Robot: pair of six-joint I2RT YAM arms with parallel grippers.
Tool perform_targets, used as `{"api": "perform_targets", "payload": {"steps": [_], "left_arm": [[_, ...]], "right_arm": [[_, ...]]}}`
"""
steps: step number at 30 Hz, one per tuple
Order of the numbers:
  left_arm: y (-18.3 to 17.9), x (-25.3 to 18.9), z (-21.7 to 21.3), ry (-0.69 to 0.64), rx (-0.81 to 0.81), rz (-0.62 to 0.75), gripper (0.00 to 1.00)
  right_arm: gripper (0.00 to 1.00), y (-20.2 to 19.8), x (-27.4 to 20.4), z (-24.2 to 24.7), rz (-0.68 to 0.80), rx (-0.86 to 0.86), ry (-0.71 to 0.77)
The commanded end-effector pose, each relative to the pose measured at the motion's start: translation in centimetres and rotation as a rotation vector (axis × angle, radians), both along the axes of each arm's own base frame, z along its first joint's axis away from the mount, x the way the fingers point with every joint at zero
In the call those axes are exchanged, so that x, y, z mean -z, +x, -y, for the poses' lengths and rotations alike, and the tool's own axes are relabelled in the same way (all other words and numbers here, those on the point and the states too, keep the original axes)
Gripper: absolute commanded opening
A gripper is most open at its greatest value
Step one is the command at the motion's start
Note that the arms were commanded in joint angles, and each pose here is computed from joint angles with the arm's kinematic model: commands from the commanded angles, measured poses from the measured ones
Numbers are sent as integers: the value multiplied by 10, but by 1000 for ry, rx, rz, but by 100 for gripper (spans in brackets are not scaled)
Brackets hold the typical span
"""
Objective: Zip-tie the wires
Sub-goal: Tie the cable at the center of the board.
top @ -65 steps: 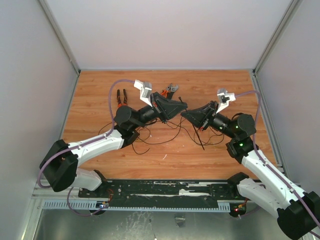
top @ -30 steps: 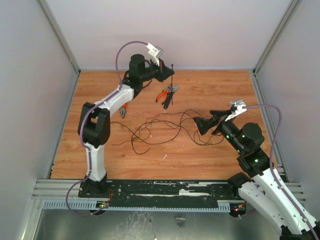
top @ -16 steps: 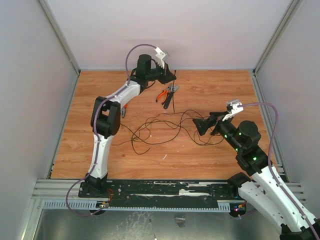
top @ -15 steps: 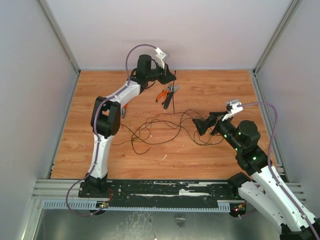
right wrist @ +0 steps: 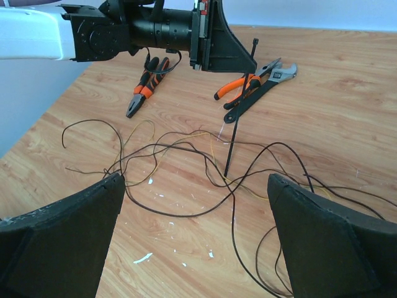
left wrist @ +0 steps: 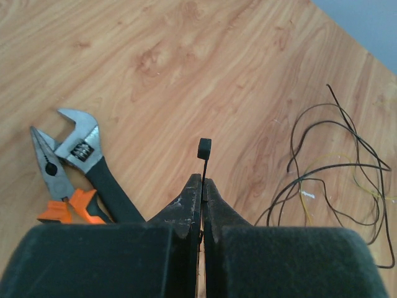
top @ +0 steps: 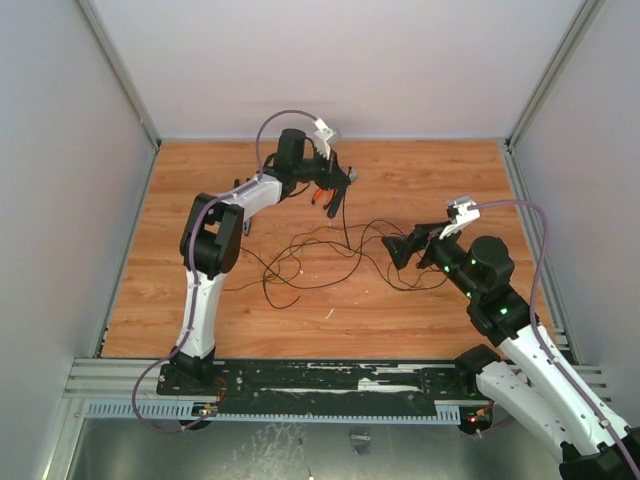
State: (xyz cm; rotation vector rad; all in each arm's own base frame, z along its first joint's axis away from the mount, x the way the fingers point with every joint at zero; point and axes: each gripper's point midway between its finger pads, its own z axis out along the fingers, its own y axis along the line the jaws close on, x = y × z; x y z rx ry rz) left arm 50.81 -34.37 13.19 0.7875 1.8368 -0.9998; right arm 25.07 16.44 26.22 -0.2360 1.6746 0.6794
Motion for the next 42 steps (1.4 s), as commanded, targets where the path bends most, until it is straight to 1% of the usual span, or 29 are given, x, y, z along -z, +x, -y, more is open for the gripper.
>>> {"api": "perform_targets", "payload": {"steps": [1, 7, 11, 16, 19, 29, 42], "left_arm": [[-13, -49, 10, -68, 30, 97, 0], [-24, -48, 12, -88, 19, 88, 0], [-34, -47, 15, -91, 15, 94, 0], [-46, -43, 19, -85, 12, 95, 0], [-52, -40, 19, -83, 8, 93, 0], [-64, -30, 17, -83, -13, 74, 0], [-78, -27, 17, -80, -9, 70, 0]], "right_arm": [[99, 1, -2, -6, -12, -21, 21], [99, -2, 20, -13, -108, -59, -16], [99, -13, 42, -21, -179, -126, -32], [99, -36, 84, -37, -350, -254, -40], [99, -51, 100, -47, -424, -320, -30], [99, -75, 146, -66, -552, -391, -51], [99, -73, 183, -82, -630, -365, -86]]}}
